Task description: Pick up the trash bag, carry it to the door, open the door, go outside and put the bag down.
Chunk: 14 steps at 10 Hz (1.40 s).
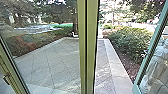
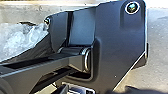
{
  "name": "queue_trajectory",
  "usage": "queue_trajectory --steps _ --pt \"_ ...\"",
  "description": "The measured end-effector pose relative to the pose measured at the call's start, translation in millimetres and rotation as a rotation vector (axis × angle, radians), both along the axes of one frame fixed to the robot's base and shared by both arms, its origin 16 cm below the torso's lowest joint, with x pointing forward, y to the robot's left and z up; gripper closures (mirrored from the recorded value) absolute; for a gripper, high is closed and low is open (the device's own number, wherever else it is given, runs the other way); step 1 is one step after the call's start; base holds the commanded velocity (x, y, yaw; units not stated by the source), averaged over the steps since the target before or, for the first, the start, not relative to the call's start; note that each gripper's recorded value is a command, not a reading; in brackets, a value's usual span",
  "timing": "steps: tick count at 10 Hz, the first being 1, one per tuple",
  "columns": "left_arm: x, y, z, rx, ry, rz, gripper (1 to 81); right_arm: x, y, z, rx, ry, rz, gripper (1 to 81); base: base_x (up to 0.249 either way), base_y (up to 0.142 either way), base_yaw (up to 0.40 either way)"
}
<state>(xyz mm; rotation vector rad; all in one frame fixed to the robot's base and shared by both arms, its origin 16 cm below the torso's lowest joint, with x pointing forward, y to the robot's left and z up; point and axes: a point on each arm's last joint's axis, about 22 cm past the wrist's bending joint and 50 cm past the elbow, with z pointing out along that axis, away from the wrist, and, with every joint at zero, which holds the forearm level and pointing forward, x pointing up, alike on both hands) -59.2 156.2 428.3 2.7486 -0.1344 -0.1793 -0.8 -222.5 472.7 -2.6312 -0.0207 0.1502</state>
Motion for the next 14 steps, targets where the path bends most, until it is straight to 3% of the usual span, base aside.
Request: queue_trajectory --steps 3,5,7,10,14 --pt "6.6 -0.1 -0.4 0.001 -0.010 0.011 81.1 -20.9 23.0 -20.2 -0.034 0.020 0.026 1.0 0.000 0.000 0.000" --pt "10.3 -0.1 -0.6 0.001 -0.015 0.010 81.1 -29.3 53.2 -24.0 -0.020 0.019 0.027 1.0 0.000 0.000 0.000" --pt "19.3 2.8 -2.1 0.008 -0.048 0.022 81.1 -46.7 71.5 -23.4 -0.004 0.037 0.035 1.0 0.000 0.000 0.000" --pt "28.6 8.0 -4.0 0.021 -0.081 0.032 81.1 -52.1 79.3 -31.1 -0.029 0.026 0.067 1.0 0.000 0.000 0.000" --pt "30.7 21.3 -6.8 0.049 -0.090 0.034 81.1 -61.1 70.1 -45.1 -0.116 0.027 0.076 1.0 0.000 0.000 0.000"
